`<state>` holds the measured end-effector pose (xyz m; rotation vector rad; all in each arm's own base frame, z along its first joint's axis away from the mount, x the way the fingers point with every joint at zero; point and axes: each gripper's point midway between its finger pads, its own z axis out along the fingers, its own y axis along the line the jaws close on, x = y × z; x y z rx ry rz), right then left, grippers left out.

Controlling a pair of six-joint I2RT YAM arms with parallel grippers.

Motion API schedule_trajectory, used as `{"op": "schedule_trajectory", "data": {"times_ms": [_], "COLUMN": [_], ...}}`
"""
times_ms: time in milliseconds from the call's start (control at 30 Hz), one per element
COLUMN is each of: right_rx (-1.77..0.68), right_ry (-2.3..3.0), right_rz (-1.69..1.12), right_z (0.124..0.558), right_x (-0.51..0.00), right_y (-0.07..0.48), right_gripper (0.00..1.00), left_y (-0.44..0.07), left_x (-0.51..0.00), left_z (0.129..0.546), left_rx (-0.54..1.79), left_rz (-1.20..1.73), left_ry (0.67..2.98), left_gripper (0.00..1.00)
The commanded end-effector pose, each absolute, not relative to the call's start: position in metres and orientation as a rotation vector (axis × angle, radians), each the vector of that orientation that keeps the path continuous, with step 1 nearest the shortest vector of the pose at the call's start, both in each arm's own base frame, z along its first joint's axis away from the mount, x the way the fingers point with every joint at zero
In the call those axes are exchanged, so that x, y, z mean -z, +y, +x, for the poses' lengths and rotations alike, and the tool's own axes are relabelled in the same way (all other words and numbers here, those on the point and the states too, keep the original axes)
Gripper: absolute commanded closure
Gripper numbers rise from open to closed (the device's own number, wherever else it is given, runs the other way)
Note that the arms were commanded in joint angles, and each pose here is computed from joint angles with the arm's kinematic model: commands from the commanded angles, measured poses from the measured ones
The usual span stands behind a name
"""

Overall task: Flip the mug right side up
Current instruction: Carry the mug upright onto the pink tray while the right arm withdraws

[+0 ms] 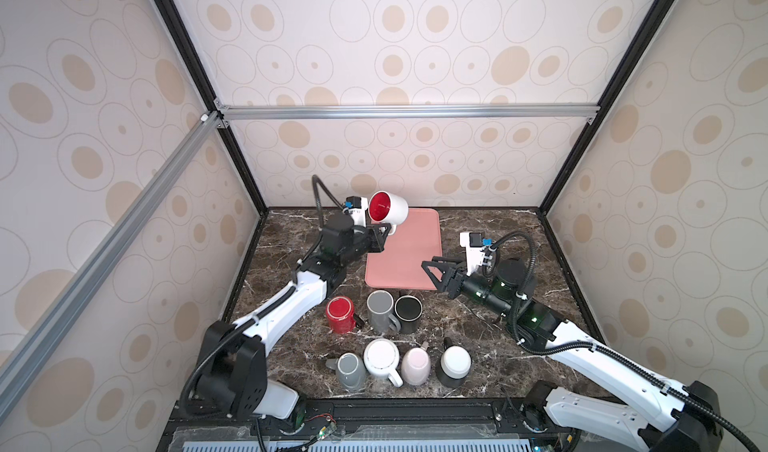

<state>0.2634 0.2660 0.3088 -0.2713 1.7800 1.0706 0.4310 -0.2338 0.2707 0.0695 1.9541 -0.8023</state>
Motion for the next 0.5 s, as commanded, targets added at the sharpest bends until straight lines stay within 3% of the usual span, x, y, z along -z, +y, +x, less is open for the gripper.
{"op": "schedule_trajectory", "data": {"times_ms": [0, 267, 467], "right_rx": [-0.956, -0.9, -0.871], "right_ry": [1.887, 1.941, 1.974], "right_rz": [-0.262, -0.246, -0.233], "right_z": [0.262, 0.255, 0.251], "right_x": [-0.277, -0.258, -0.246], "right_y": [0.253, 0.239, 0.23], "right_gripper": [0.47, 0.47, 0.46], "left_y": [-0.22, -0.217, -0.207], "left_x": [-0.247, -0.193, -0.149], "left_z": [0.471, 0.56, 0.602], "left_rx": [0.485, 0.221, 0.122], "left_rz": [0.139, 0.15, 0.124], "left_ry": [2.077, 2.231, 2.323], "left_gripper": [1.0, 1.0, 1.0]}}
